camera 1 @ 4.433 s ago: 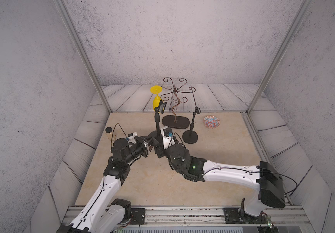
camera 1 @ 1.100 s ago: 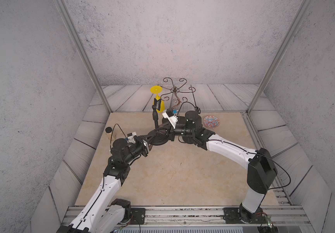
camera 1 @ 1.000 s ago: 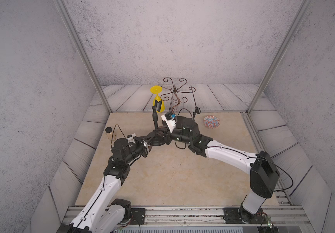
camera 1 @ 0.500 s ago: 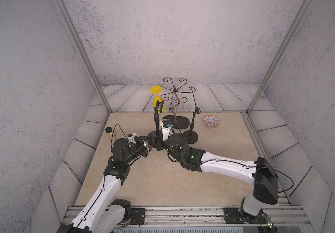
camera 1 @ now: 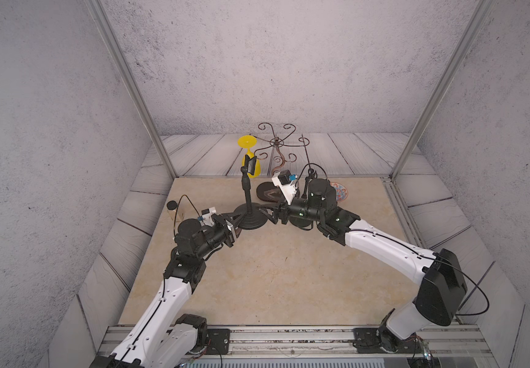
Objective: Assemble a microphone stand
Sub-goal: Screw the microphone stand pole into the microphone stand base.
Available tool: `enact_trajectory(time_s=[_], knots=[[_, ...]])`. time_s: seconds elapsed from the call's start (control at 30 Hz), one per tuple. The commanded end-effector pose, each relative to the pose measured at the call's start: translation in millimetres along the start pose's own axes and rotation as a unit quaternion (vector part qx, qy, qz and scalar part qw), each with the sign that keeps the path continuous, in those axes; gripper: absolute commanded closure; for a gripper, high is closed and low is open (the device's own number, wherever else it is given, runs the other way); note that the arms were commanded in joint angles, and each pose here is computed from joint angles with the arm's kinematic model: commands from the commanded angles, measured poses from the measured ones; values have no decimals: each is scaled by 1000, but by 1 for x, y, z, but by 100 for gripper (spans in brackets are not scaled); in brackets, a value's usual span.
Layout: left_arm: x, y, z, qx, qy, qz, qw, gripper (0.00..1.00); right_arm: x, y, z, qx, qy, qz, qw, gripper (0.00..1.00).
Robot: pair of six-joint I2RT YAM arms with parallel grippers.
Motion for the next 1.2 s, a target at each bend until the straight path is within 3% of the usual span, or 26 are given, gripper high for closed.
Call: enact_trajectory(time_s=[0.0,0.27,0.47,0.57,0.7,0.77,0.8,0.87,0.97,1.1,1.17], knots=[[14,7,-45,68,-48,18,996,100,14,-8,22,-125,15,33,991,30],[15,8,-46,69,-47,20,996,100,21,-32,5,-149,-11,57,987,43],[15,8,-45,69,-47,20,996,100,14,-40,-6,-120,-55,34,991,83],[15,7,-45,69,-48,20,996,100,20,-40,-14,-52,-79,20,995,100],[13,7,-42,65,-46,18,997,100,49,-38,-28,148,-109,-4,983,100],[13,7,-39,63,-44,19,997,100,58,-27,-38,283,-123,-14,951,100],[13,7,-38,61,-43,18,997,100,59,-18,-42,361,-128,-25,923,100],[13,7,-37,61,-43,18,997,100,53,-10,-39,442,-123,-48,888,100],[13,6,-37,61,-43,19,997,100,43,-21,-28,453,-116,-54,882,100],[13,6,-38,61,-44,19,997,100,36,-23,-19,421,-105,-61,899,97],[12,6,-37,60,-42,18,997,100,26,-22,-5,371,-71,-67,923,68]])
Point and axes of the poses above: each gripper's point midway between its finger pads, its own y axis back along the fingers, its own z axis along the line the jaws close on, x = y × z, the point moved 1 cm from there along y, back along the fingers, and after that the axes turned 2 degrees about -y, right-handed, at the moved point
